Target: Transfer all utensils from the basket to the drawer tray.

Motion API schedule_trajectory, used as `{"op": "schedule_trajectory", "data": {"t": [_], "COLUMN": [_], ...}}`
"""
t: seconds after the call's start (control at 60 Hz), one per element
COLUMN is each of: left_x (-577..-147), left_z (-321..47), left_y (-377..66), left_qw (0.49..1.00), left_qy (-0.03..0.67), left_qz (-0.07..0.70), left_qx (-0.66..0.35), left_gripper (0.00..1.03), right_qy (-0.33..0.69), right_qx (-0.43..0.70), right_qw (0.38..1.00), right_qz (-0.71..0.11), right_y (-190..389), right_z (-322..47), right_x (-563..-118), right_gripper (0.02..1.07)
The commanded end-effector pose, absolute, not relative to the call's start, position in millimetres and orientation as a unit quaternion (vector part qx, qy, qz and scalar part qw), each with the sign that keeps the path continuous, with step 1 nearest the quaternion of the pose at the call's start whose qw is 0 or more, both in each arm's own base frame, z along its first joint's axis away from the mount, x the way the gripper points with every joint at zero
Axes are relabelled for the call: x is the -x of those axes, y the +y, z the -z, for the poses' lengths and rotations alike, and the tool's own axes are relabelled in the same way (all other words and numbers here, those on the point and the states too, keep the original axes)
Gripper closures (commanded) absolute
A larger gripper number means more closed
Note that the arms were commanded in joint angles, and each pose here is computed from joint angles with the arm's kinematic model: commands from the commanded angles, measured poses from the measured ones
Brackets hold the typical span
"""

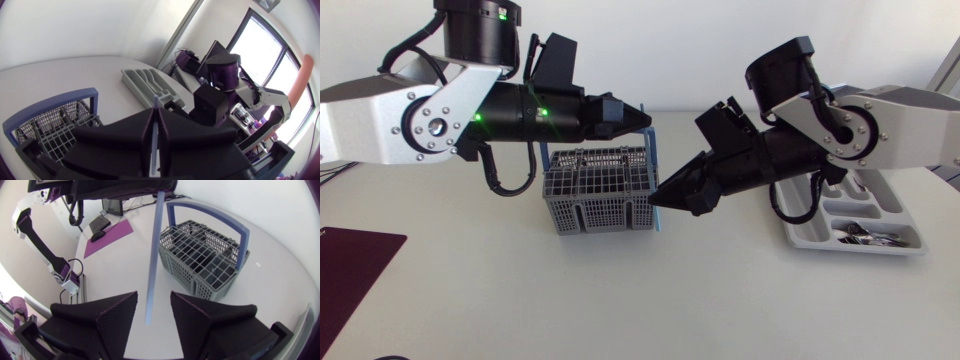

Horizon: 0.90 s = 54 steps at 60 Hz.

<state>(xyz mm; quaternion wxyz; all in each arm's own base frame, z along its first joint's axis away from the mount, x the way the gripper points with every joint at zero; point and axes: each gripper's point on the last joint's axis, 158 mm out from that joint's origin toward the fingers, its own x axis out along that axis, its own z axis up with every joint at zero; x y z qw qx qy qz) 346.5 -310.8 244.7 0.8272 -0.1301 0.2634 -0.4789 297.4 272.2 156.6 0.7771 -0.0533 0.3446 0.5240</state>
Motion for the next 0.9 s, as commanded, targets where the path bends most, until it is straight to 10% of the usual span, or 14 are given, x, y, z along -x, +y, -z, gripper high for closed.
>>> {"op": "schedule_trajectory", "data": {"t": [0.0,0.383,0.55,0.883], "left_x": [-351.7,-351.6,-353.9,-379.5], "left_z": [-252.1,-253.3,-263.9,-304.0], "left_y": [-312.9,-312.3,-310.3,-273.9], "left_qw": [0.823,0.822,0.825,0.856], "left_qy": [0.264,0.265,0.255,0.202], "left_qz": [0.482,0.482,0.482,0.449], "left_qx": [0.144,0.149,0.151,0.159], "left_gripper": [1.00,0.98,0.39,0.10], "right_qy": [0.344,0.353,0.362,0.376], "right_qx": [0.042,0.040,0.040,0.045], "right_qw": [0.777,0.771,0.767,0.773], "right_qz": [-0.526,-0.528,-0.528,-0.509], "right_y": [278.9,282.0,280.2,251.9], "right_z": [-161.8,-156.5,-150.8,-141.2], "right_x": [-301.6,-300.8,-297.3,-297.3], "right_gripper": [0.75,1.00,1.01,1.01]}}
